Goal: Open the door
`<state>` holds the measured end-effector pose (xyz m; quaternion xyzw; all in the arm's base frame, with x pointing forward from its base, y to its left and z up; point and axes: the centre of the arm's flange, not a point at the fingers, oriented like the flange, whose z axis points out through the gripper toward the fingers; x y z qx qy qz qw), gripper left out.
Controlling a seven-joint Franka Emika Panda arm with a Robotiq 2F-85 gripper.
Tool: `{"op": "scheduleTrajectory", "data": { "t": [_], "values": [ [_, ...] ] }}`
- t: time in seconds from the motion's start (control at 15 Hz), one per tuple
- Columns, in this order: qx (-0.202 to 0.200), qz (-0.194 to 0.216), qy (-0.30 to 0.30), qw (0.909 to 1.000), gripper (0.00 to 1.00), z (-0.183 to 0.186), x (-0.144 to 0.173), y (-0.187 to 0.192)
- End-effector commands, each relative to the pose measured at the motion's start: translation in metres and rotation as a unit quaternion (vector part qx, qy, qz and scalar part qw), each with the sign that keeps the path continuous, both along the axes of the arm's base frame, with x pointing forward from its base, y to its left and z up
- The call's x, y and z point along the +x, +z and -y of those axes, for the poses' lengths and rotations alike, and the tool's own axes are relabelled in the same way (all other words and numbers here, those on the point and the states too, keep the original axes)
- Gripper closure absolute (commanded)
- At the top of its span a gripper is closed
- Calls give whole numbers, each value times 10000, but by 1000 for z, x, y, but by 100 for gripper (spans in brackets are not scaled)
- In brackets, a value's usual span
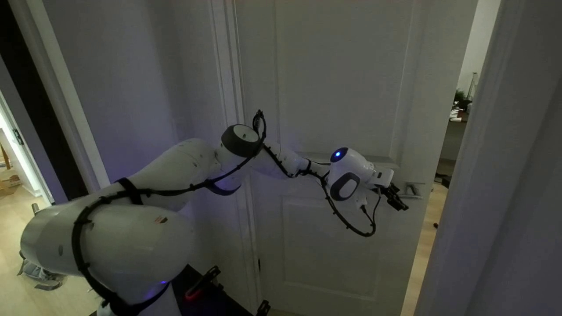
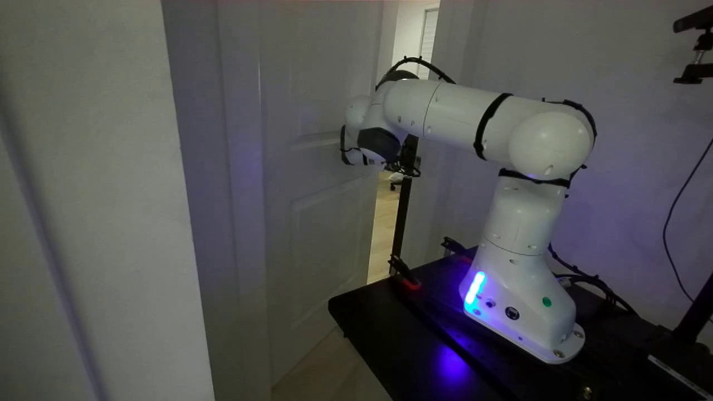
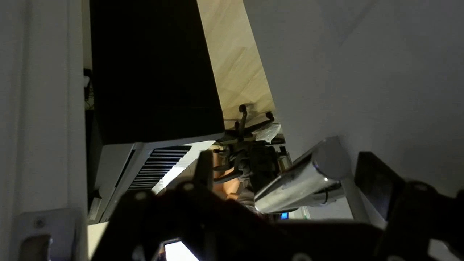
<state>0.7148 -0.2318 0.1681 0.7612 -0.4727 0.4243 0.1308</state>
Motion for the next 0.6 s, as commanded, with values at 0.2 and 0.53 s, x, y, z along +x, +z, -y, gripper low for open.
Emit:
{"op": "scheduleTrajectory", "data": {
  "t": [0.2, 0.53],
  "values": [
    [336, -39, 23, 9994, 0, -11, 17, 48],
    [401, -332, 130, 9986, 0, -21, 18, 83]
  ]
}}
